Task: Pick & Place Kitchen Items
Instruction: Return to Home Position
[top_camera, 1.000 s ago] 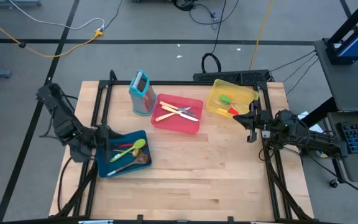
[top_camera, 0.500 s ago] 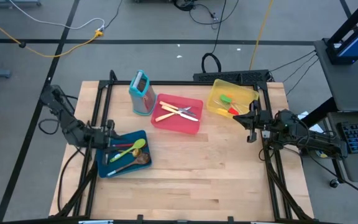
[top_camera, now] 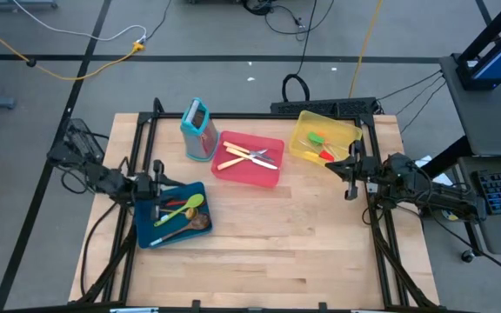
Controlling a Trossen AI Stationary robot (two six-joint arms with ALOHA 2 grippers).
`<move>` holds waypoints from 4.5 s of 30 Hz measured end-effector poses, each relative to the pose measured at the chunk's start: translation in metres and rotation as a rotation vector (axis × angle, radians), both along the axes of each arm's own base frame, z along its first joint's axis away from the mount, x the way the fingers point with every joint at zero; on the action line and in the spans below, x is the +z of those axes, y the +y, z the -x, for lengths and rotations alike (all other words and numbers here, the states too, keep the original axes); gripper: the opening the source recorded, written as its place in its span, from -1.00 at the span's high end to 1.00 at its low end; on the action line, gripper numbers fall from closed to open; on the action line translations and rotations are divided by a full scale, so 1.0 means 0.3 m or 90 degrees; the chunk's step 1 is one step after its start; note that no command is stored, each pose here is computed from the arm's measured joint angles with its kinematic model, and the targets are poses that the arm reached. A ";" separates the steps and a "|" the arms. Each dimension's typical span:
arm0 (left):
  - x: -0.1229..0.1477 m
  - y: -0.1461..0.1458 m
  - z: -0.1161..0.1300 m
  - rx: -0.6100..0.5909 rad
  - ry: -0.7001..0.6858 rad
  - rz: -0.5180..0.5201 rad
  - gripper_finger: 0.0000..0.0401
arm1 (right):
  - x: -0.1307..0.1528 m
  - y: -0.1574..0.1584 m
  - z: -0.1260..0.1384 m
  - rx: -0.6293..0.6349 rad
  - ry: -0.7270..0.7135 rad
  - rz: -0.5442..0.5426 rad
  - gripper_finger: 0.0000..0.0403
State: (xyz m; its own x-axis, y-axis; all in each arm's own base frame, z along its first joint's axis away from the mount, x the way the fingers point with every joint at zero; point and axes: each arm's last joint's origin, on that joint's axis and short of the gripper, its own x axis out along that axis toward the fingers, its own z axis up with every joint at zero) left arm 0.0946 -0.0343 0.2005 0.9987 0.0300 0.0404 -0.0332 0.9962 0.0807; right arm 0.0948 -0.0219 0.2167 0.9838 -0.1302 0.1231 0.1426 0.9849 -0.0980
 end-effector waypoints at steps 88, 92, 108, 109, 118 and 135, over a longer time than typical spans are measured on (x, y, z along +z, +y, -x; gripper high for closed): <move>-0.110 0.095 -0.025 0.051 0.021 0.122 0.37 | -0.147 0.005 0.001 0.040 0.035 -0.118 1.00; -0.110 0.095 -0.025 0.051 0.021 0.122 0.37 | -0.147 0.005 0.001 0.040 0.036 -0.111 1.00; -0.110 0.095 -0.025 0.051 0.021 0.122 0.37 | -0.148 0.005 0.001 0.044 0.034 -0.150 0.98; -0.110 0.095 -0.025 0.051 0.020 0.122 0.37 | -0.148 0.005 0.001 0.044 0.033 -0.150 0.98; -0.110 0.095 -0.025 0.051 0.021 0.122 0.37 | -0.148 0.005 0.001 0.044 0.033 -0.150 0.98; -0.110 0.095 -0.025 0.051 0.020 0.122 0.37 | -0.148 0.005 0.001 0.043 0.033 -0.149 0.98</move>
State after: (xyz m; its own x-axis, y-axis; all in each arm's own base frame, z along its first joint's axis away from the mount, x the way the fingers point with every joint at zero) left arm 0.1020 -0.0058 0.1674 0.9936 0.1131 -0.0054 -0.1130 0.9878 -0.1074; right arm 0.0944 -0.0203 0.1724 0.9955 -0.0824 0.0461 0.0759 0.9888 0.1288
